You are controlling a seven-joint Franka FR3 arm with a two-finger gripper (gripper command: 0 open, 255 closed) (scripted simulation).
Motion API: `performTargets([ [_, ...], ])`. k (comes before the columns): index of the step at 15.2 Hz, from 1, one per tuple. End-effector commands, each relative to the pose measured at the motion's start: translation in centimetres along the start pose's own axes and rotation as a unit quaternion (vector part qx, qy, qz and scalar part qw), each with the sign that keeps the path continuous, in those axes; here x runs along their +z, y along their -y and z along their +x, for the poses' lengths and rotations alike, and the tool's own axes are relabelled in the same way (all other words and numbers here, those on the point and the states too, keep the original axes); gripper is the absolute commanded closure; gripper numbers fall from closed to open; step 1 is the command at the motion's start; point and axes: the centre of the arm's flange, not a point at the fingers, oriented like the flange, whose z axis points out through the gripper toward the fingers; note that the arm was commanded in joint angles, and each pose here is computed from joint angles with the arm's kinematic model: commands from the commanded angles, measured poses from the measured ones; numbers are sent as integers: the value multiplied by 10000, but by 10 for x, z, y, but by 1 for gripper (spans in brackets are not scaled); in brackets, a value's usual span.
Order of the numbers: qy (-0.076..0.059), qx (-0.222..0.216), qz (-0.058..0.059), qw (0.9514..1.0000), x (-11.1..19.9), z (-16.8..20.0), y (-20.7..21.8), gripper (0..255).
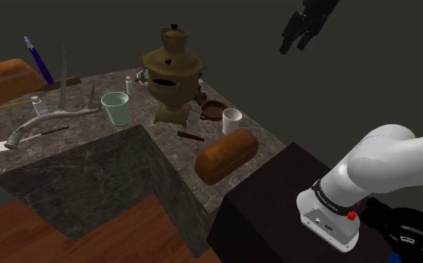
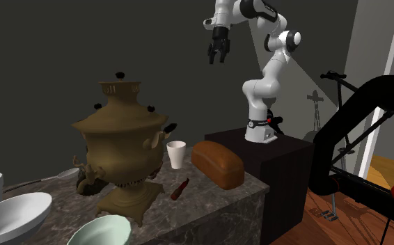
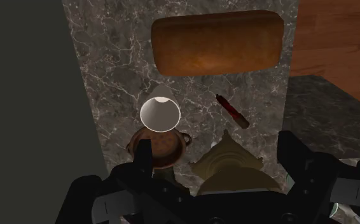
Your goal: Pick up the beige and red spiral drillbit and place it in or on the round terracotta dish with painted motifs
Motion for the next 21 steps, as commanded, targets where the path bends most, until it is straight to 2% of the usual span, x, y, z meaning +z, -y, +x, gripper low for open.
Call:
performTargets([
  [1, 0, 0, 0, 10000, 0, 0, 0, 0],
  [11, -26, -819, 67, 9966, 122, 47, 14, 0],
  [21, -51, -1633, 134, 9865, 243, 92, 37, 0],
])
